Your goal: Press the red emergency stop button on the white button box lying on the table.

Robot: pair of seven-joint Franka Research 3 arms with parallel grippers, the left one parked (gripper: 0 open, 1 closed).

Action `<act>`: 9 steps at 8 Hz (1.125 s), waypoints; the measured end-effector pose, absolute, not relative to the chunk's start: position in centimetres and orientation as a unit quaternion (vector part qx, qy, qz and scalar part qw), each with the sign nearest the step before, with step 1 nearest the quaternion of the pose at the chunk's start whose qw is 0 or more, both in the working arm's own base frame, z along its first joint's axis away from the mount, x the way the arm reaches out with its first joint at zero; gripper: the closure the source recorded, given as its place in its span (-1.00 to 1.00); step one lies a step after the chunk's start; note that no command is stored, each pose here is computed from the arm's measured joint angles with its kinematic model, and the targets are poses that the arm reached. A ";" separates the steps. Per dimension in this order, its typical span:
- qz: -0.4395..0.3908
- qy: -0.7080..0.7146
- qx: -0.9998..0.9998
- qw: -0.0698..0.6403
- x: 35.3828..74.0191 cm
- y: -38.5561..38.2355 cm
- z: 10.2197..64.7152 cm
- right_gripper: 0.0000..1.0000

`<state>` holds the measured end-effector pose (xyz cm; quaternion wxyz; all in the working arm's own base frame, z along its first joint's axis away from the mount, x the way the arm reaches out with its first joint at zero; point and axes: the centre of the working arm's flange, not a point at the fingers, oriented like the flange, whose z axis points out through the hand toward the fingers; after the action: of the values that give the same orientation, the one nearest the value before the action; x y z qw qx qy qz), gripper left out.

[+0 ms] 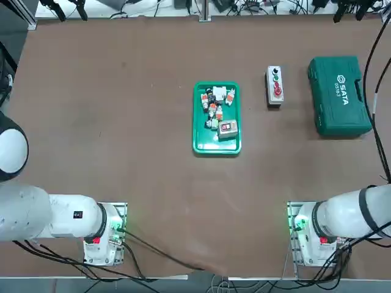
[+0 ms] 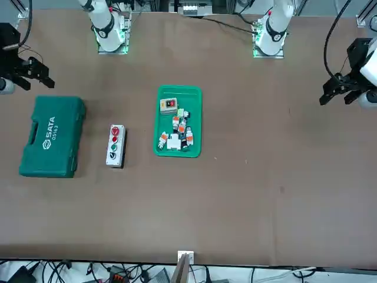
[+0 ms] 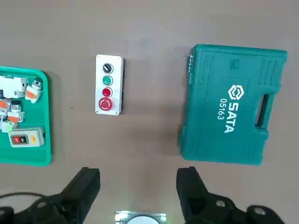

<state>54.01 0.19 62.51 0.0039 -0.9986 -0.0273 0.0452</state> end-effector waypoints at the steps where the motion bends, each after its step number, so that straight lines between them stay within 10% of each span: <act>1: 0.045 -0.027 -0.999 0.004 54.0 0.2 62.5 -1.00; 9: 0.059 -0.025 -0.998 0.004 54.5 0.0 61.4 -0.98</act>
<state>54.47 0.03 61.37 0.0037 -0.9979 -0.0254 0.0590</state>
